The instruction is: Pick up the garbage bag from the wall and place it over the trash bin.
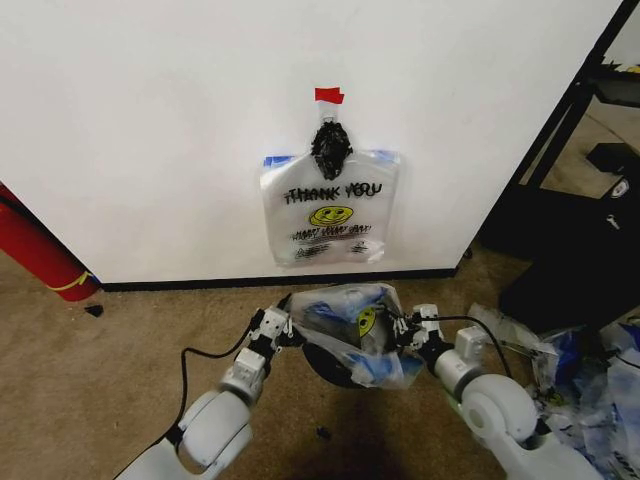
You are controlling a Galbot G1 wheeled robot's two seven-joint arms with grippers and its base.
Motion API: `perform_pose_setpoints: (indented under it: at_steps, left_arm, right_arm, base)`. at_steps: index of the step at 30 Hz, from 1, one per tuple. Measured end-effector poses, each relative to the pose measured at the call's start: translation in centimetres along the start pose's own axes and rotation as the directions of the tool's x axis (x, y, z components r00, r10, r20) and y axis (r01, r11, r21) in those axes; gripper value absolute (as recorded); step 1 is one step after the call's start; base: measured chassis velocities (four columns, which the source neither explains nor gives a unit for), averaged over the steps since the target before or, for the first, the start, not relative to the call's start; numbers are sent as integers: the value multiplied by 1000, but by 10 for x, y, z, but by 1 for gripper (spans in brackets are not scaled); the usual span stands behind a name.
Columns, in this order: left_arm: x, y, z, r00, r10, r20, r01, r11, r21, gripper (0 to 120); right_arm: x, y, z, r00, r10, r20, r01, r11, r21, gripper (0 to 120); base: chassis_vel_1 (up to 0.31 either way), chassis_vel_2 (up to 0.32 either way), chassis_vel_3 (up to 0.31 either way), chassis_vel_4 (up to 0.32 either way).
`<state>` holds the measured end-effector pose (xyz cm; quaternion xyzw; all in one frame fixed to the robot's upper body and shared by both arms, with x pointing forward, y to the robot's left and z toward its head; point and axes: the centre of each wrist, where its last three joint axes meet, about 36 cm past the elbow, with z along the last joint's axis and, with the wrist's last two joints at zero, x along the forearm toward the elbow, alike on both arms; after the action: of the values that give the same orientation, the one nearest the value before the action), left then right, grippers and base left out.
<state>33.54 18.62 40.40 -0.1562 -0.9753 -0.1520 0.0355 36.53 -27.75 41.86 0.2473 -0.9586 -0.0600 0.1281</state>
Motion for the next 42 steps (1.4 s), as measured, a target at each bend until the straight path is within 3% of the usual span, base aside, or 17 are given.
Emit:
perform_pose_setpoints:
  at_steps: [3, 8, 11, 15, 18, 20, 23, 29, 42]
  left_arm:
    - [1, 1, 3, 1000, -8, 6, 8, 1000, 7, 1]
    - [8, 3, 7, 999, -21, 27, 21, 1000, 16, 23]
    - [13, 2, 8, 999, -17, 48, 17, 1000, 2, 30]
    - [21, 2, 13, 990, 14, 142, -1, 996, -92, 49]
    - [22, 4, 17, 977, 56, 206, -25, 988, -153, 55]
    - [21, 7, 22, 950, 126, 286, -56, 969, -240, 65]
    - [19, 7, 27, 924, 182, 337, -78, 950, -301, 77]
    - [13, 7, 31, 917, 198, 347, -69, 934, -350, 97]
    - [12, 14, 31, 912, 230, 340, -65, 898, -434, 100]
  right_arm:
    - [5, -14, 0, 997, -75, 26, 74, 997, 27, 1]
    - [13, -42, -4, 988, -139, 70, 134, 988, 75, 1]
    - [13, -46, -6, 987, -134, 86, 127, 989, 77, 1]
    - [13, -44, -2, 985, -130, 117, 122, 990, 70, 1]
    - [13, -42, 0, 983, -128, 130, 120, 991, 66, 1]
    - [13, -39, 4, 982, -124, 141, 117, 991, 60, 1]
    - [11, -34, 5, 980, -129, 151, 119, 990, 71, 1]
    - [9, -25, 3, 975, -153, 162, 136, 985, 110, 1]
    - [6, -19, -4, 977, -126, 173, 95, 979, 178, 1]
  base:
    - [0, 0, 0, 0]
    - [0, 0, 0, 0]
    - [0, 0, 0, 0]
    - [0, 0, 0, 0]
    - [0, 0, 0, 0]
    - [0, 0, 0, 0]
    - [0, 0, 0, 0]
    - [0, 0, 0, 0]
    - [0, 0, 0, 0]
